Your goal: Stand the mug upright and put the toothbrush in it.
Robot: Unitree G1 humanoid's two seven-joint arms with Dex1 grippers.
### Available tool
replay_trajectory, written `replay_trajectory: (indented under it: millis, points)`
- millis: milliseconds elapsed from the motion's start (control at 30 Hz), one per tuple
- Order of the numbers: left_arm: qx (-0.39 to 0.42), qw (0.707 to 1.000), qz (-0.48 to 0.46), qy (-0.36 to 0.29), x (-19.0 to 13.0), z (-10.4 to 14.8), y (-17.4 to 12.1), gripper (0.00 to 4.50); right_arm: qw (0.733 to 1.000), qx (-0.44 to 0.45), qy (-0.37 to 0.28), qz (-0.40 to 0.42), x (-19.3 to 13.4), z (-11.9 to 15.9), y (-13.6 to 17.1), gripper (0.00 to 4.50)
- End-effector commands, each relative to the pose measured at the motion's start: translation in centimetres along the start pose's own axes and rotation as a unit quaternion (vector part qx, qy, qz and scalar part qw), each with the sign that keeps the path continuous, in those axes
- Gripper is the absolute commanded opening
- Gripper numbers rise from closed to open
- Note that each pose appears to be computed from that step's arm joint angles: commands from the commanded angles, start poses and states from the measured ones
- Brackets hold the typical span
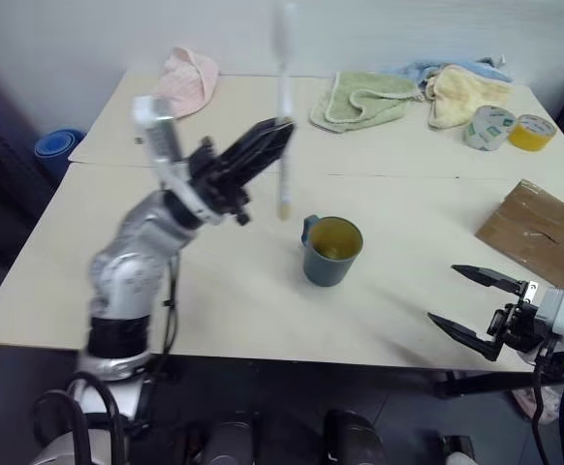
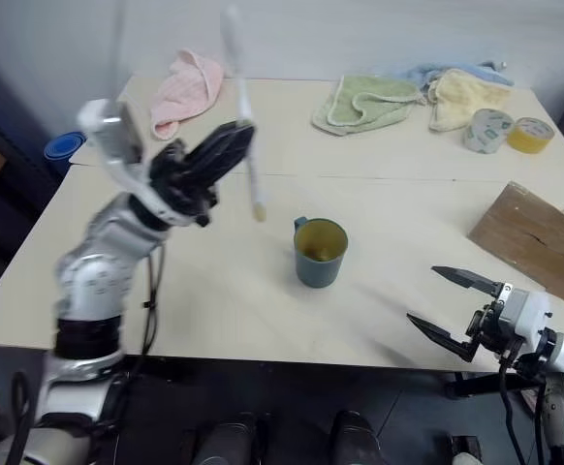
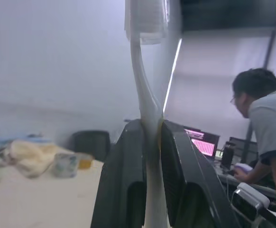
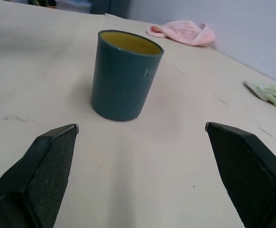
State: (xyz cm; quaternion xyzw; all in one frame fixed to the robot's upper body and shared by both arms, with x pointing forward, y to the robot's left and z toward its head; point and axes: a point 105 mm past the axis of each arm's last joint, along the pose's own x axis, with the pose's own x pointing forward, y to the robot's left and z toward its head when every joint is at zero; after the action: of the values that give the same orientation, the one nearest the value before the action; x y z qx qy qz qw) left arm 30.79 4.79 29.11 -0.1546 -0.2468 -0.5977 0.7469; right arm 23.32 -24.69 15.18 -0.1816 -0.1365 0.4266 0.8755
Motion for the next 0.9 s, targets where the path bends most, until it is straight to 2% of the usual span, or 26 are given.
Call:
replay_trajectory:
  millis: [33, 133, 267, 333, 433, 600, 667, 767, 833, 900]
  points:
    - [0.054, 0.998, -0.025, 0.016, 0.5, -2.3, 0.6, 0.17, 0.999, -0.016, -0.025, -0.035, -0.2, 1.5, -0.1, 4.5]
    - [0.074, 0.996, -0.028, 0.032, 0.5, -4.9, 1.3, 0.17, 0.997, -0.006, -0.038, -0.061, -0.2, 2.0, 0.0, 4.5]
    - [0.074, 0.996, -0.032, 0.027, 0.6, -6.4, 1.7, 0.17, 0.996, 0.005, -0.052, -0.077, 0.1, 3.0, 0.3, 4.5]
    - [0.065, 0.997, -0.033, 0.026, 0.7, -6.6, 1.6, 0.87, 0.995, 0.007, -0.056, -0.085, 0.3, 3.4, 0.3, 4.5]
    - [0.044, 0.998, -0.041, 0.025, 0.7, -6.4, 1.1, 1.6, 0.996, 0.004, -0.053, -0.079, 0.5, 3.5, 0.4, 4.5]
    - [0.077, 0.996, -0.003, 0.036, -1.4, -4.0, 2.0, 2.91, 0.997, 0.002, -0.057, -0.052, 1.4, 3.8, -0.2, 4.5]
    - [0.094, 0.993, 0.001, 0.076, -3.8, -3.4, 2.0, 2.91, 0.998, 0.004, -0.055, -0.024, 1.9, 3.7, -0.2, 4.5]
    - [0.112, 0.979, 0.023, 0.169, -8.6, -3.4, 2.0, 2.91, 0.998, -0.014, -0.025, 0.062, 2.2, 2.9, 0.9, 4.5]
    - [0.162, 0.948, 0.052, 0.27, -13.1, -3.9, 2.3, 2.91, 0.996, -0.013, -0.01, 0.09, 2.1, 1.9, 0.7, 4.5]
    - [0.184, 0.921, 0.078, 0.335, -16.6, -3.7, 2.2, 2.91, 0.995, -0.005, 0.0, 0.098, 2.0, 0.9, 0.0, 4.5]
